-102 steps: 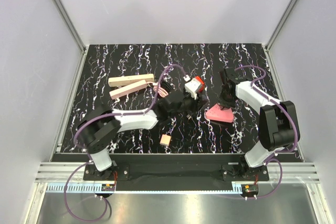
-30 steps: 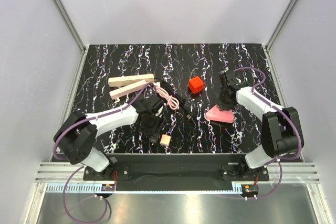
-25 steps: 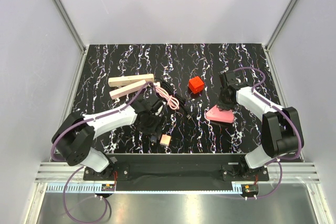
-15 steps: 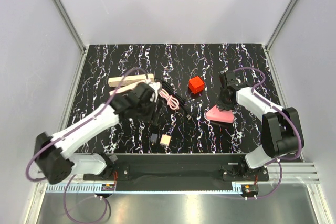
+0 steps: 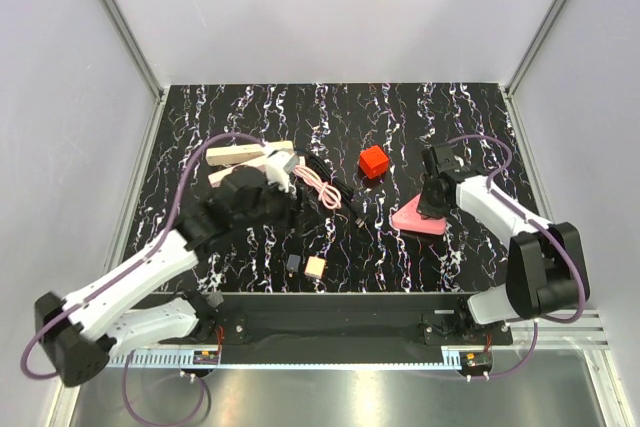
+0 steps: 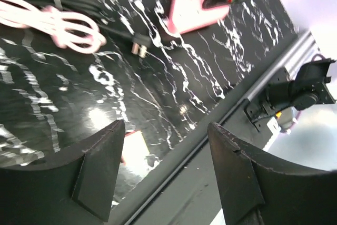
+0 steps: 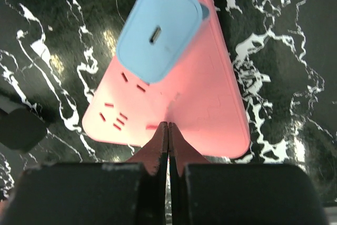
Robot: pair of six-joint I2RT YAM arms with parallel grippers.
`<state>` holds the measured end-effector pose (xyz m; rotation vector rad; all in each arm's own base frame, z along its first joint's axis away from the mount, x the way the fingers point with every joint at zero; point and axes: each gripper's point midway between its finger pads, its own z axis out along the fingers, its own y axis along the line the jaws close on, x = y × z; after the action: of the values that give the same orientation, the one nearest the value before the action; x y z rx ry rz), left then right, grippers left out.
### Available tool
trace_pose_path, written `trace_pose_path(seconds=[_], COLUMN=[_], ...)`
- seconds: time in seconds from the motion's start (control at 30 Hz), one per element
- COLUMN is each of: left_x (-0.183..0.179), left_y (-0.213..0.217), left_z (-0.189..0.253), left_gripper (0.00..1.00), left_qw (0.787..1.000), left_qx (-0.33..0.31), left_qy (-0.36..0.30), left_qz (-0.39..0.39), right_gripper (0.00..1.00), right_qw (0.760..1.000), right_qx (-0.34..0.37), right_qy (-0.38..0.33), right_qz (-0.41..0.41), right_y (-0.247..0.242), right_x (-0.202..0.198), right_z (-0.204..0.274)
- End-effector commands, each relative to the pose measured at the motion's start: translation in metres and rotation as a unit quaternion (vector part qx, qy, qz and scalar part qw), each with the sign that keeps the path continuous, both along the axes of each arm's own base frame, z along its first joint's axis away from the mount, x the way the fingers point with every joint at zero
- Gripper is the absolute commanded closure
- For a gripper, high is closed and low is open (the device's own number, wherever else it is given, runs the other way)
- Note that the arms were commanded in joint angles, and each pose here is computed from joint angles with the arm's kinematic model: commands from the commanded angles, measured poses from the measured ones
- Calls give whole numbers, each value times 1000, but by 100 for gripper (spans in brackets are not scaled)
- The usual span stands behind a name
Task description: Pull the plug off the socket
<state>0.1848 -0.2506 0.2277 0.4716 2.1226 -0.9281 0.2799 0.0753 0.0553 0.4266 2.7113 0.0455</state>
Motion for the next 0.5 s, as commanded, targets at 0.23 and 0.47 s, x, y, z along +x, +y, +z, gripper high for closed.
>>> trace_pose_path(seconds=[0.23,0.47], left_x=[52,92], left_y=[-92,-159], left_z=[61,68], left_gripper=[34,37], left_qw=[985,970], left_qx=[-121,-164], left_qy=[-102,-135], left_qz=[-63,-116], right_gripper=[100,96], right_qw=[995,995], right_qx=[13,-13], right_qy=[-96,-90], right_qz=[26,35], right_y=[3,-8], right_x=[7,-5], right_z=[78,104])
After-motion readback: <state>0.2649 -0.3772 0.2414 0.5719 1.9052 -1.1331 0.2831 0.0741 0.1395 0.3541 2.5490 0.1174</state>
